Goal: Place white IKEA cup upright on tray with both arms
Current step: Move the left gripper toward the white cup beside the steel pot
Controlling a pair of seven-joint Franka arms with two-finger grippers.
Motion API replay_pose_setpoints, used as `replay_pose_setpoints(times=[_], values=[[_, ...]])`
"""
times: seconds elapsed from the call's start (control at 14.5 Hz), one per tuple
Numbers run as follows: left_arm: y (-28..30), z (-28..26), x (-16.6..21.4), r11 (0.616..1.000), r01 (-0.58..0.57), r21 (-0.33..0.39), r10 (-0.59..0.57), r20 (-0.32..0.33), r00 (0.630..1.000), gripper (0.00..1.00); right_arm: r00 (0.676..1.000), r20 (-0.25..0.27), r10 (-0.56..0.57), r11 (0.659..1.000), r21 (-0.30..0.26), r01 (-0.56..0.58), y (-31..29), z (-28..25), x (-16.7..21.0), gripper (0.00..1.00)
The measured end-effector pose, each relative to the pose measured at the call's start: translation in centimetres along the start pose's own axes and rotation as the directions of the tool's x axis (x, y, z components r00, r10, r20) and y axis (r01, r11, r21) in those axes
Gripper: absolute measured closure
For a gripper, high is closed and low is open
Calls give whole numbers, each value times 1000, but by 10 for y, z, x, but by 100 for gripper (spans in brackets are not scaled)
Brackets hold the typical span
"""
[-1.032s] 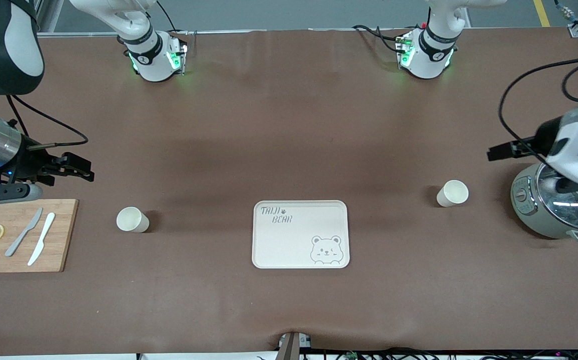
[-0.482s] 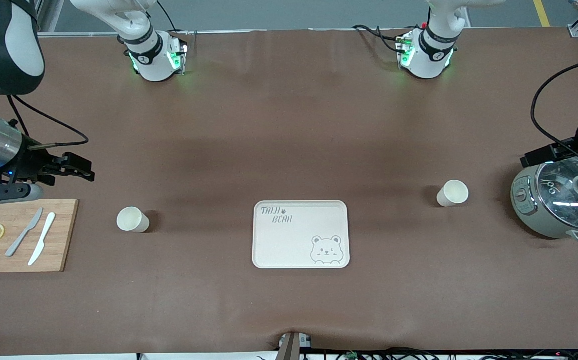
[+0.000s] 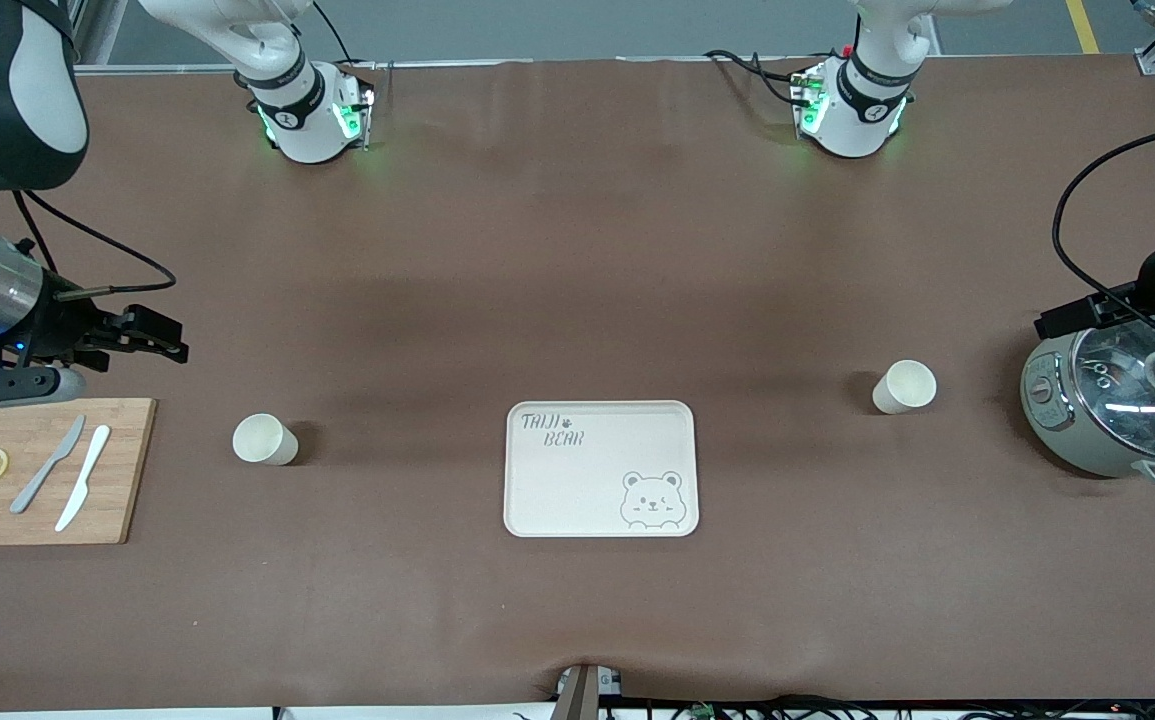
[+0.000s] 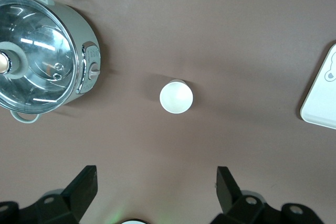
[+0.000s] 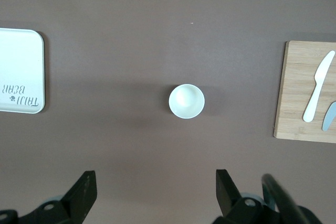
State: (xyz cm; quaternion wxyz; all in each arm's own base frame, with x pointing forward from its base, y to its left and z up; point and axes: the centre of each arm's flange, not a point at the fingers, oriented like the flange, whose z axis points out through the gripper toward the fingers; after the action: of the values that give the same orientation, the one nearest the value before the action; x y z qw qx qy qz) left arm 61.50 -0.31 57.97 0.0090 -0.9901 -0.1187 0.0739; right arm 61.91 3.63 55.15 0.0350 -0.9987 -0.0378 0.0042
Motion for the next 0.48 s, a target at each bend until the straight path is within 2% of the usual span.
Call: replay_pose_setpoints(times=[0.48], values=[[-3,0,1,1000,5,0,-5,0,1000,0,1000,-8,-8,1000,0,8,0,-1,1,0]])
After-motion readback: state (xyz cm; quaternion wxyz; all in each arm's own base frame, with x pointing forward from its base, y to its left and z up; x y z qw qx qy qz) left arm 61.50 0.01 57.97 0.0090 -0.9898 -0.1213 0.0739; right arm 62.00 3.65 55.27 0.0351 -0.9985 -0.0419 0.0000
